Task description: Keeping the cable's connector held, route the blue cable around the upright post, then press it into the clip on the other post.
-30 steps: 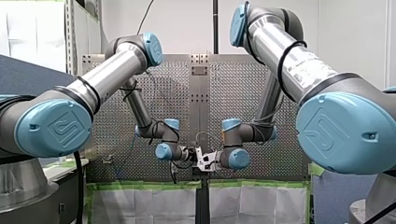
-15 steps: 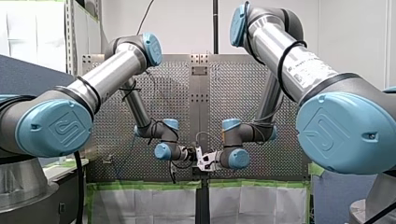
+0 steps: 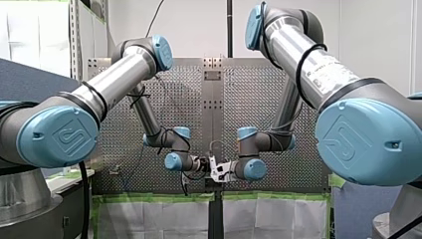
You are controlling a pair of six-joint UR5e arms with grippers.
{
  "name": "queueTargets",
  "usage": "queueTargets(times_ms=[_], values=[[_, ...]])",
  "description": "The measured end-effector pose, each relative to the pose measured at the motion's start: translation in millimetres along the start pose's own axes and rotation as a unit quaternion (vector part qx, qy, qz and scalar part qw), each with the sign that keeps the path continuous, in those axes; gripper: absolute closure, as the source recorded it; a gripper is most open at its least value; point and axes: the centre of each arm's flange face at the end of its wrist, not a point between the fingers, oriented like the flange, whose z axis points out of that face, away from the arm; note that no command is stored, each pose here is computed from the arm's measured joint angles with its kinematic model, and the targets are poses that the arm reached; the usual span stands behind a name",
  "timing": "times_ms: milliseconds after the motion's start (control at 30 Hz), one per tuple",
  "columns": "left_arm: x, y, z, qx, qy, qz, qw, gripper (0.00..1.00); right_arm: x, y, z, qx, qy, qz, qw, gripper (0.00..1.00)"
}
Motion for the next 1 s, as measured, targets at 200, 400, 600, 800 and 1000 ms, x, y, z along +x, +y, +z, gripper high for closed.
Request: queueTargets(times_ms=[200, 400, 600, 800, 1000], values=[[-0.9, 1.5, 0.2, -0.002, -0.002, 0.003, 1.0, 0.37, -21.0, 1.8, -2.1, -0.002, -0.009, 0.0138, 0.9999, 1.0], [-3.0, 4.5, 0.2, -0.007, -0.006, 0.007, 0.9999, 0.37, -39.0, 9.8, -14.4, -0.018, -0.027, 0.0191, 0.9993, 1.0], [-4.0, 8.5, -0.8, -0.016, -0.006, 0.014, 0.9998, 0.37, -42.1, 21.9, -20.4, -0.042, -0.041, 0.0143, 0.9982, 1.0], [-1.5, 13.0, -5.3, -0.035, 0.008, 0.02, 0.9992, 0.37, -36.5, 32.0, -22.4, -0.051, -0.05, 0.0159, 0.9973, 1.0], [2.5, 16.7, -10.6, -0.055, 0.026, 0.033, 0.9976, 0.37, -37.8, 41.1, -24.5, -0.056, -0.061, 0.025, 0.9962, 1.0]])
